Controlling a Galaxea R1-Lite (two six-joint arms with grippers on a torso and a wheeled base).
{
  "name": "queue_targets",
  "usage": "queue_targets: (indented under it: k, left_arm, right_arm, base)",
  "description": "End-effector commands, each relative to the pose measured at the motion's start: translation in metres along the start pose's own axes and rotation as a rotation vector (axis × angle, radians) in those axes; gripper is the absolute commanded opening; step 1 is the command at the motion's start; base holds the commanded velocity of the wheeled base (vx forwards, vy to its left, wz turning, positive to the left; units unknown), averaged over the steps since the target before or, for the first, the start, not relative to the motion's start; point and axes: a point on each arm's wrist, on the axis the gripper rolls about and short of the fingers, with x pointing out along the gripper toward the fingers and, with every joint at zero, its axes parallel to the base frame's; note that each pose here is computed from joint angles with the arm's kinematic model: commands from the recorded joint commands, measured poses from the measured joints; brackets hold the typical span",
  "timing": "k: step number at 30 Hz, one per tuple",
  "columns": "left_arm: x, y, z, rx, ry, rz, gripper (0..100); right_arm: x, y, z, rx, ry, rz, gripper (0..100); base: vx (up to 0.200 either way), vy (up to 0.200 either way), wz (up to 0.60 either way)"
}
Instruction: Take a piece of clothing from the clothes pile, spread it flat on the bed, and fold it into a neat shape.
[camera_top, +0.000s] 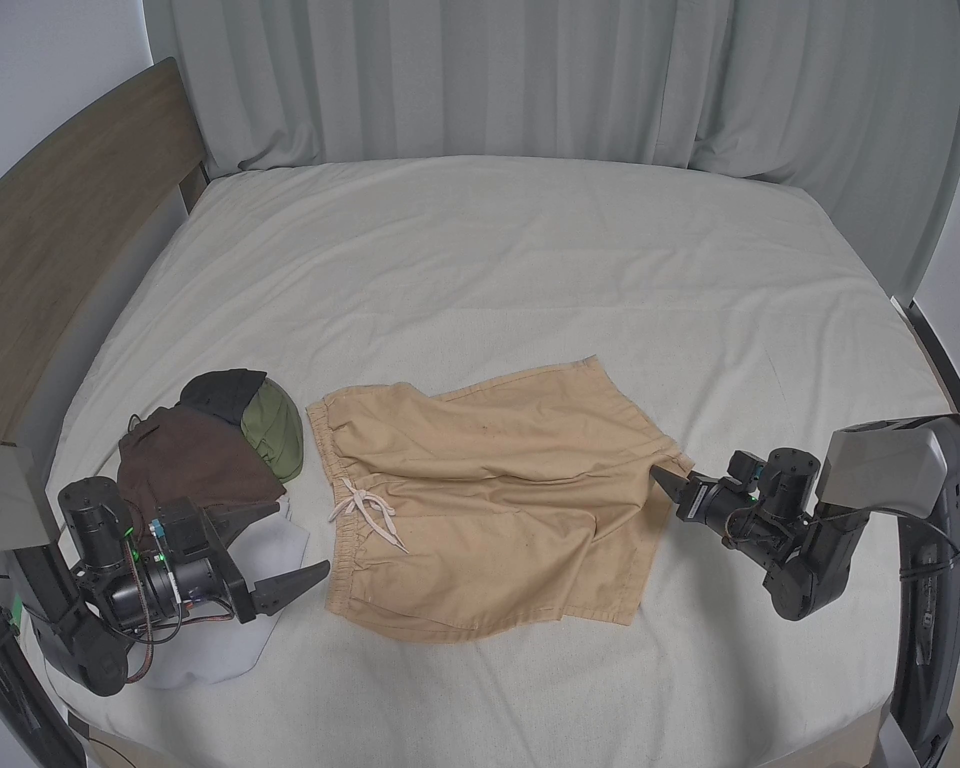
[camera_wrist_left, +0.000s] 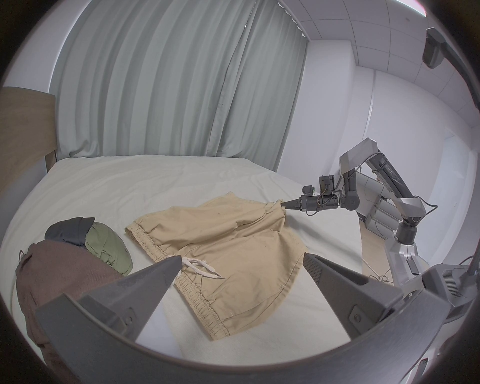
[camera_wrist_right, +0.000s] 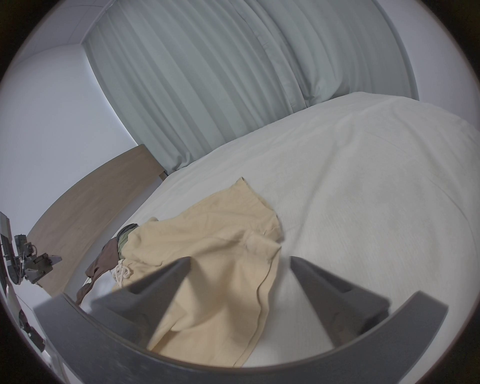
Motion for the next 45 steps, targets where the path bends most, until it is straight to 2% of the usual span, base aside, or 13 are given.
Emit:
queue_targets:
  k: [1,6,16,26,38,45]
  left_arm:
    - [0.000,0.000,0.000,0.000,0.000,0.000,100]
    - [0.000,0.000,0.000,-0.002,0.002,-0.001,100]
    - [0.000,0.000,-0.001,-0.003,0.003,-0.002,100]
    - [0.000,0.000,0.000,-0.001,0.002,0.000,100]
    - [0.000,0.000,0.000,-0.001,0.002,0.000,100]
    - [-0.001,0.000,0.000,0.000,0.000,0.002,100]
  right_arm:
    - [-0.014,0.009,0.004,0.000,0.021,0.013,100]
    - [-0.046,0.014,-0.006,-0.001,0.154,0.091,100]
    - [-0.070,0.021,-0.037,0.005,0.336,0.147,100]
    - [-0.073,0.030,-0.055,0.003,0.406,0.172,100]
    - [-0.068,0.030,-0.074,0.018,0.462,0.163,100]
    - [-0.062,0.043,-0.081,0.083,0.477,0.176,100]
  base:
    - [0.000,0.000,0.00]
    - [0.000,0.000,0.00]
    - [0.000,0.000,0.00]
    - [0.000,0.000,0.00]
    - [0.000,0.000,0.00]
    - [0.000,0.000,0.00]
